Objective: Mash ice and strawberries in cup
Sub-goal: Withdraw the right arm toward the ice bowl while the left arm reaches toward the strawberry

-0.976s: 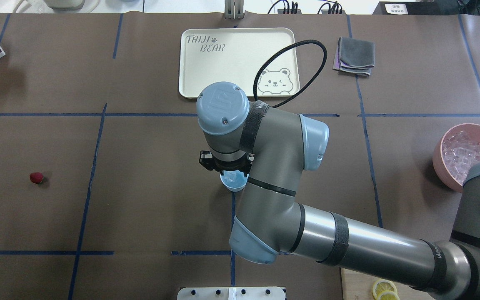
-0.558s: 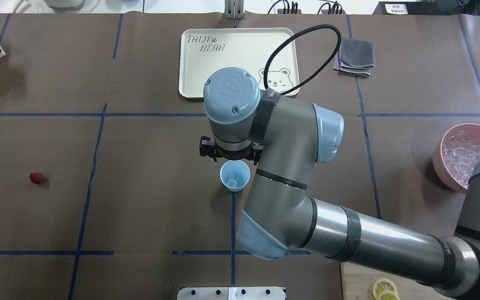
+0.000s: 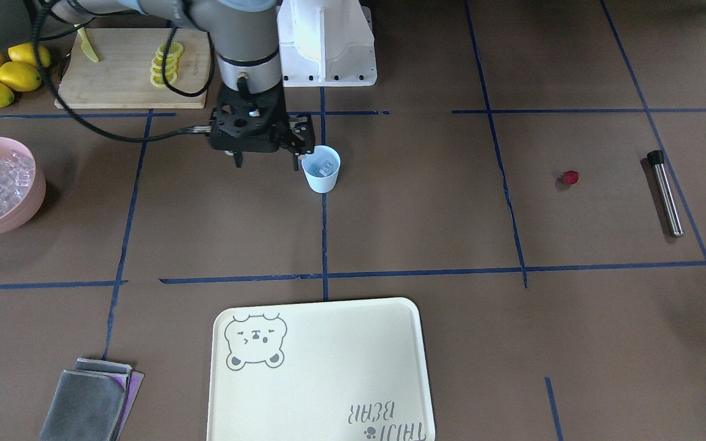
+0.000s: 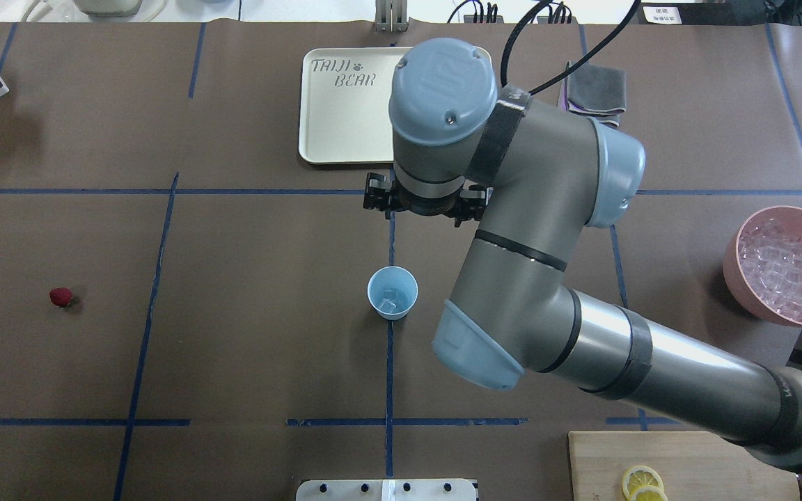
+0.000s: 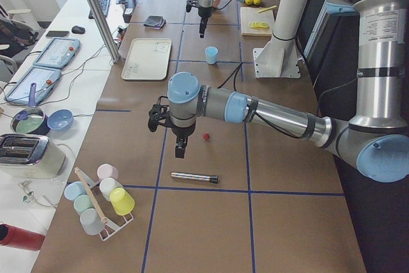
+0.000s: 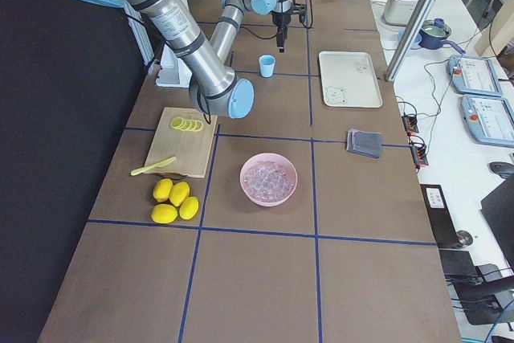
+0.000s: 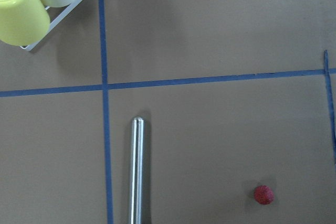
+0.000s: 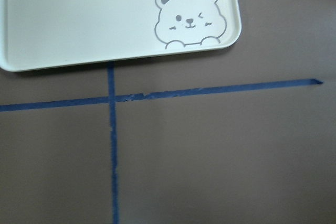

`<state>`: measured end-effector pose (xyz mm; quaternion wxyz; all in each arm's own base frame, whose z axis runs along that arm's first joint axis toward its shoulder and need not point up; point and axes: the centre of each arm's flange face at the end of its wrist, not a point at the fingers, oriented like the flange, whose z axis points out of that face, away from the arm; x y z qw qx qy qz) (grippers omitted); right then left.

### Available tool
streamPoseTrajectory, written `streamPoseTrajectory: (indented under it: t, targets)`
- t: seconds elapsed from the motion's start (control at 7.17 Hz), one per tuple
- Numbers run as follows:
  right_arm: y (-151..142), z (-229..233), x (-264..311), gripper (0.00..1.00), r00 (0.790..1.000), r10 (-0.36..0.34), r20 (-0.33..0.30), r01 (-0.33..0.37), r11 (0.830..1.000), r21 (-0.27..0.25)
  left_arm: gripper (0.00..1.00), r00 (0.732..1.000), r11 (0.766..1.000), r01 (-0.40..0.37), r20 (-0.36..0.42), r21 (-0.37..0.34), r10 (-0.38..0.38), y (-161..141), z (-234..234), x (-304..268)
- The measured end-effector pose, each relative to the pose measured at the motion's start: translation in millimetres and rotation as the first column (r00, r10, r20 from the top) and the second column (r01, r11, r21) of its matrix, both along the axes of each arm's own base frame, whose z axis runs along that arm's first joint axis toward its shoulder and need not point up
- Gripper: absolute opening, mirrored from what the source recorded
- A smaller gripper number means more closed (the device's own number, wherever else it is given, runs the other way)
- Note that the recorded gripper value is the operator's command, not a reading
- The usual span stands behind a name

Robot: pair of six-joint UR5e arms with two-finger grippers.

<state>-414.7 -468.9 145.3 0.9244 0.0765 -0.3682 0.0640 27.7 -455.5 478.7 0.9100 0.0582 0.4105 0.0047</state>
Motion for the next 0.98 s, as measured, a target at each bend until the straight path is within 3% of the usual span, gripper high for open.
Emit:
streamPoseTrajectory:
  t: [0.14, 0.56, 0.98]
  targets:
    - [-14, 24, 46, 1.0, 0.999, -0.029, -0.023, 0.03, 0.999, 0.045, 1.0, 0.999, 0.999, 0.034, -0.003, -0.013, -0.034, 5, -11, 32]
    - [-64, 126, 194, 1.0, 0.989, -0.1, -0.105, 0.107, 0.992, 0.065, 1.0, 0.99, 0.99, 0.142, 0.012, -0.02, -0.142, 29, -13, 111]
    - [-75, 221, 323, 1.0, 0.975, -0.188, -0.121, 0.196, 0.979, 0.063, 1.0, 0.975, 0.975, 0.221, 0.026, 0.014, -0.221, 59, 8, 187]
